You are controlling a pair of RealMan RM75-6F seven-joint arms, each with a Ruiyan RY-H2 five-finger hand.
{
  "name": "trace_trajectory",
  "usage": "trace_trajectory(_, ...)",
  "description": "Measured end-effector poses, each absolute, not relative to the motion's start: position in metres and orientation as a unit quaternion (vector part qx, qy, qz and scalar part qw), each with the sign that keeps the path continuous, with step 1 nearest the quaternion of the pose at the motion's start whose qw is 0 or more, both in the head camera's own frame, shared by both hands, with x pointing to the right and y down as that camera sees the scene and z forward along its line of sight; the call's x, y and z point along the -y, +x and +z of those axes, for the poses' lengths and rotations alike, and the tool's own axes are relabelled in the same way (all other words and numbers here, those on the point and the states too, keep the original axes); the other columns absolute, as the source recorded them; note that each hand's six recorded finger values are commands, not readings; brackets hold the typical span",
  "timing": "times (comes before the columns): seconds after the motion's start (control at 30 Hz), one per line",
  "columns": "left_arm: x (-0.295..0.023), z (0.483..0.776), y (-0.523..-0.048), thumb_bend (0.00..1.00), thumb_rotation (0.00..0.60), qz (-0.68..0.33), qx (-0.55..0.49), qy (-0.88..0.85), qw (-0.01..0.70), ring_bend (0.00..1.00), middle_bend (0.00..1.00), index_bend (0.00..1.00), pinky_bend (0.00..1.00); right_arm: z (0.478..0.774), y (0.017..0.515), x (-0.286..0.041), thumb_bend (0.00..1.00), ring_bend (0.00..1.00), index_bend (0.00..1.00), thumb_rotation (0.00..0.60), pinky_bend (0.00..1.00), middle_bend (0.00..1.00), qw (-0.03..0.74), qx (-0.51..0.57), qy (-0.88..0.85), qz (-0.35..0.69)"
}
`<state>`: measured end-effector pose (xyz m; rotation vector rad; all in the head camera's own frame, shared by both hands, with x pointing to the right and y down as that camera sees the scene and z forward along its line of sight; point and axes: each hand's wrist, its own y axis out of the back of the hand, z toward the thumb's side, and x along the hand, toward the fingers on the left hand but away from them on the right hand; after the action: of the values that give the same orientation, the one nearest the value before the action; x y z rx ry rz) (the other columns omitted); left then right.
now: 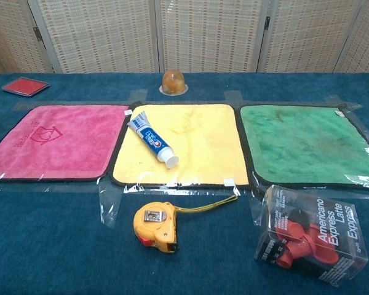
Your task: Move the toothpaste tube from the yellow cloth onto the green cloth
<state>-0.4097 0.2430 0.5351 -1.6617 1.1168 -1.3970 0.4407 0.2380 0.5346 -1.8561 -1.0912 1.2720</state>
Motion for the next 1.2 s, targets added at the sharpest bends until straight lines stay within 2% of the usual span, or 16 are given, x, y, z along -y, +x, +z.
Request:
trace_trajectory(0.5, -0.246, 0.542, -0.417, 0.59, 0.600, -0.561, -0.428, -0.626, 0.332, 0.08, 0.12, 0.26, 0.00, 0.538, 0.434, -0.234, 0.16, 0.11, 0.19, 0.600, 0.00, 0.10, 0.319, 0.401, -0.709, 0.484)
trace_trajectory(0.8, -0.247, 0.539, -0.418, 0.59, 0.600, -0.557, -0.433, -0.625, 0.333, 0.08, 0.12, 0.26, 0.00, 0.541, 0.407, -0.218, 0.16, 0.10, 0.16, 0.600, 0.00, 0.10, 0.343, 0.355, -0.728, 0.475)
trace_trajectory(0.87, -0.248, 0.538, -0.418, 0.59, 0.600, -0.555, -0.435, -0.626, 0.334, 0.08, 0.12, 0.26, 0.00, 0.541, 0.391, -0.209, 0.19, 0.10, 0.16, 0.600, 0.00, 0.10, 0.351, 0.336, -0.740, 0.465)
trace_trajectory(1.1, -0.252, 0.533, -0.423, 0.59, 0.600, -0.552, -0.445, -0.622, 0.333, 0.08, 0.12, 0.26, 0.00, 0.548, 0.326, -0.171, 0.36, 0.10, 0.16, 0.600, 0.00, 0.10, 0.385, 0.249, -0.778, 0.430)
trace_trajectory(1.2, -0.254, 0.530, -0.427, 0.59, 0.600, -0.553, -0.448, -0.619, 0.332, 0.08, 0.12, 0.26, 0.00, 0.553, 0.295, -0.154, 0.39, 0.12, 0.16, 0.600, 0.00, 0.11, 0.401, 0.206, -0.790, 0.416)
